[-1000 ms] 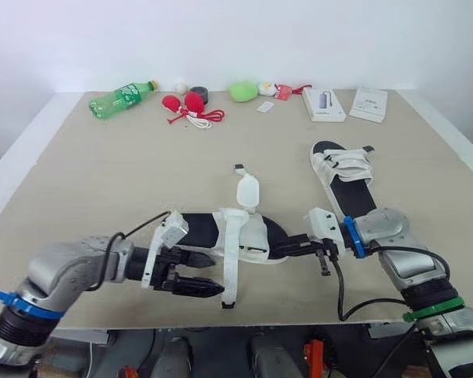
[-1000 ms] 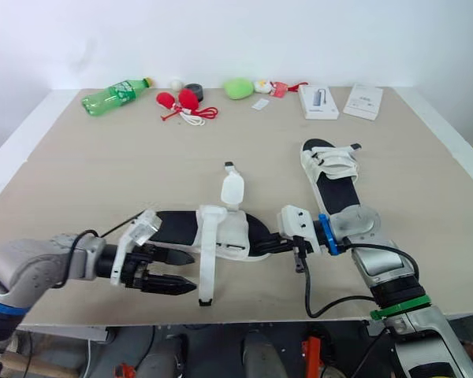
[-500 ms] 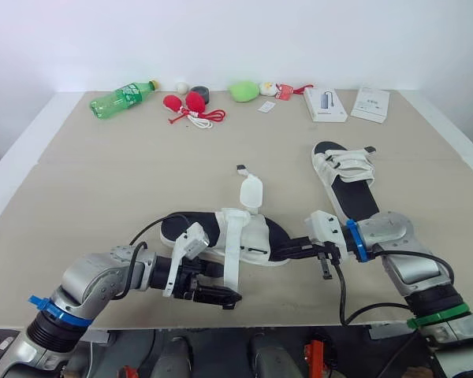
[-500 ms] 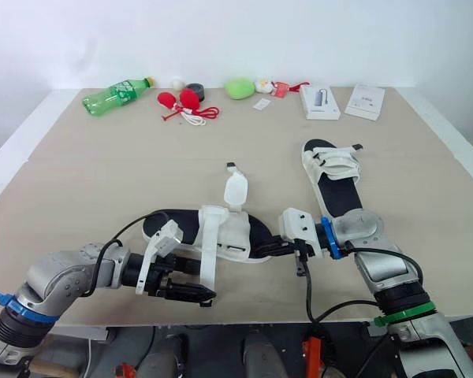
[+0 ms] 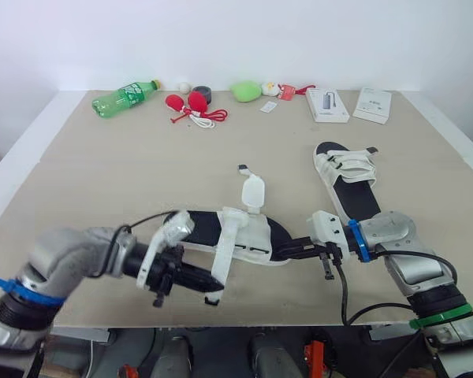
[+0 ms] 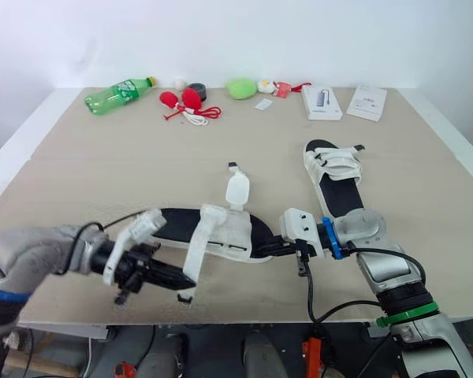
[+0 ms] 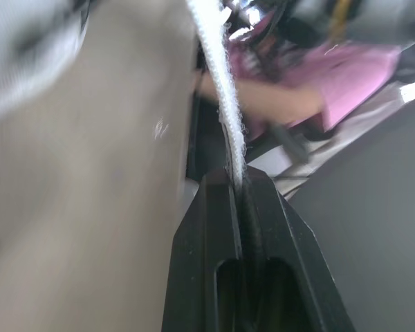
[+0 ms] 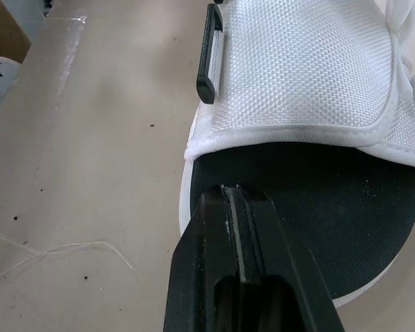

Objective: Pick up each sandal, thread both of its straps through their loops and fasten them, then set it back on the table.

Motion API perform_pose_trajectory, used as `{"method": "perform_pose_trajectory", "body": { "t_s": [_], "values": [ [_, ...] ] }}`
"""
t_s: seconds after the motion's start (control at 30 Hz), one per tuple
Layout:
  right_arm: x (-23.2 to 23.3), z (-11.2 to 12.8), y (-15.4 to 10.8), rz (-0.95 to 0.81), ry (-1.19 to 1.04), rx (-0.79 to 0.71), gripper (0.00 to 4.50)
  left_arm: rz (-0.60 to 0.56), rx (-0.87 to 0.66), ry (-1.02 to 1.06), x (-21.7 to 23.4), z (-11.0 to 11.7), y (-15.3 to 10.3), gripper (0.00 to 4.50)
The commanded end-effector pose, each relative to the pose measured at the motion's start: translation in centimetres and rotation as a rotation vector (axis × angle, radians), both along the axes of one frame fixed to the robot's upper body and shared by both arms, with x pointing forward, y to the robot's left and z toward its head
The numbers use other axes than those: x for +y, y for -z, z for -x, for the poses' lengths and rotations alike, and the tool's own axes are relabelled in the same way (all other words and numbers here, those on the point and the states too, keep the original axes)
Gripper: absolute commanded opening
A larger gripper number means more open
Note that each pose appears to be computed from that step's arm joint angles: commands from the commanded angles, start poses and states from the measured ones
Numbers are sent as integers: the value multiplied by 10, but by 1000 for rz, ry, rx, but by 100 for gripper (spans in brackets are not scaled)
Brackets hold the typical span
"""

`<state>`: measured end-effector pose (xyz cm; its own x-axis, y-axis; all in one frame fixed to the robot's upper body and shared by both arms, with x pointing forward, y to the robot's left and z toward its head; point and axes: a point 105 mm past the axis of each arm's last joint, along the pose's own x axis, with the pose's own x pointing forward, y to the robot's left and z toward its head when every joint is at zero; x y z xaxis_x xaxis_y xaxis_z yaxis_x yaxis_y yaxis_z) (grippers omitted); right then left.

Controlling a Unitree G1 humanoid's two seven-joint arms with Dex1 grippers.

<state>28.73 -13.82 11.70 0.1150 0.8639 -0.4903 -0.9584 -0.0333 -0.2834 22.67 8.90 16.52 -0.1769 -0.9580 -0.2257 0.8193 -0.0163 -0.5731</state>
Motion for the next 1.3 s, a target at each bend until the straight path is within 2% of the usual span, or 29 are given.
{"method": "perform_pose_trajectory", "body": {
  "t_s": [0.03, 0.1, 0.2, 0.4, 0.63, 0.97, 1.3],
  "values": [
    [1, 2, 6, 33, -21, 15, 0, 79, -17, -57, 1, -26, -25, 15],
    [2, 2, 5, 32, -23, 12, 0, 91, -35, -105, -2, -46, -30, 15],
    [1, 2, 5, 36, -25, 9, 0, 79, -66, -142, -12, -69, -24, 15],
    [-1, 0, 2, 41, -13, 3, 0, 83, -56, -114, -27, -86, -17, 15],
    [-5, 2, 2, 42, 1, 4, 0, 110, 19, -20, -34, -73, -21, 15],
    [-3, 1, 4, 38, 8, 3, 0, 70, 44, -42, -28, -74, -11, 15],
    [-1, -2, 5, 39, -1, -2, 0, 83, 77, -45, -38, -72, -9, 15]
  ]
}}
